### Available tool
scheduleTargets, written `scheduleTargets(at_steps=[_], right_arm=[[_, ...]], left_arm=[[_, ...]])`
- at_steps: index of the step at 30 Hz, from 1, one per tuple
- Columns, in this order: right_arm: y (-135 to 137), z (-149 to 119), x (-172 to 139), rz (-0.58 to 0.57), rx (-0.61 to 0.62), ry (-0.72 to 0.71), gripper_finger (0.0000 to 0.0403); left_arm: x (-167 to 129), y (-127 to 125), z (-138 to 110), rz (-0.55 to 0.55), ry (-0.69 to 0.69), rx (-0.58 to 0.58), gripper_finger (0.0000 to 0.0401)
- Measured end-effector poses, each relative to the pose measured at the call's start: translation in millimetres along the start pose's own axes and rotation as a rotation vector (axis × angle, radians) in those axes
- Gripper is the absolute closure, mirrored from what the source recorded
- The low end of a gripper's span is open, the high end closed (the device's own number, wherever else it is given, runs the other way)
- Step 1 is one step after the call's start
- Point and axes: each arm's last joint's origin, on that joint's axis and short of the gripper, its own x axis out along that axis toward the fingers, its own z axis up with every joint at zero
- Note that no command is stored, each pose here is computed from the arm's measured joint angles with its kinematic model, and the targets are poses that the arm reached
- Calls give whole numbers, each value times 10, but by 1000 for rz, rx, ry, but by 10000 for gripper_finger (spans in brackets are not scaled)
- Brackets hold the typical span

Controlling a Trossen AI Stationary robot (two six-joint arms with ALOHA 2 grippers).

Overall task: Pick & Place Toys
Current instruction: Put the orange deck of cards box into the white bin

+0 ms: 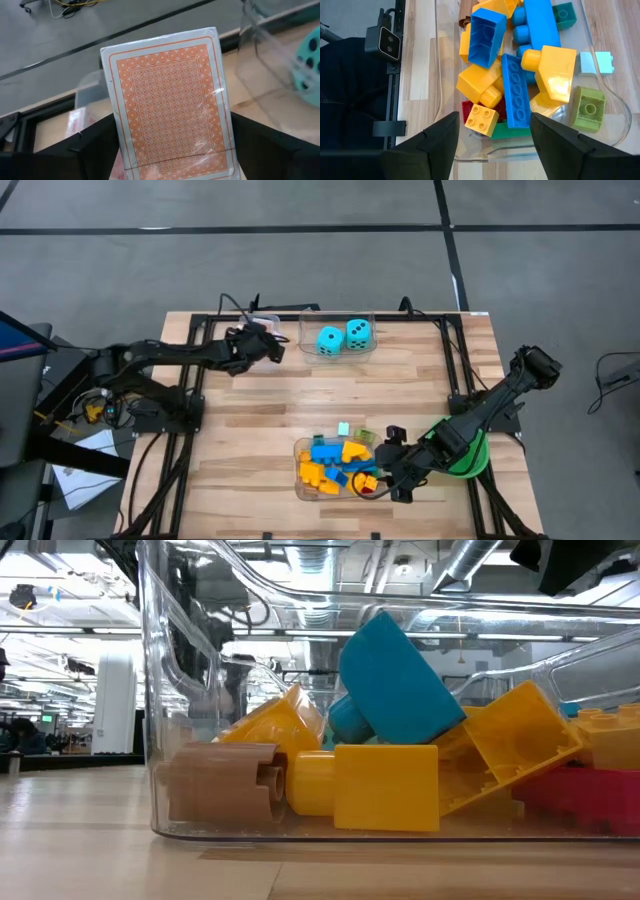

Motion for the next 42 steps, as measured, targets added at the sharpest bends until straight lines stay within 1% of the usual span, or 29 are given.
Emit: scheduleTargets(at_steps=[4, 8, 18, 24, 31, 42], right_arm=[[0, 1, 0, -1, 0, -1, 168], [-2, 1, 0, -3, -6, -2, 168], [-5, 3, 0, -12, -7, -9, 168], [-8, 4, 1, -16, -8, -10, 168], [-7, 6, 1, -15, -7, -12, 168], [-7, 6, 1, -15, -10, -12, 168]], left_arm=[[122, -37, -75, 32, 36, 26, 69], [144, -43, -93, 41, 44, 11, 76], [17, 25, -18, 18, 20, -38, 64], [-36, 10, -48, -1, 36, -10, 69], [-49, 0, -58, -7, 38, -3, 56], [-48, 2, -59, -5, 40, -1, 54]])
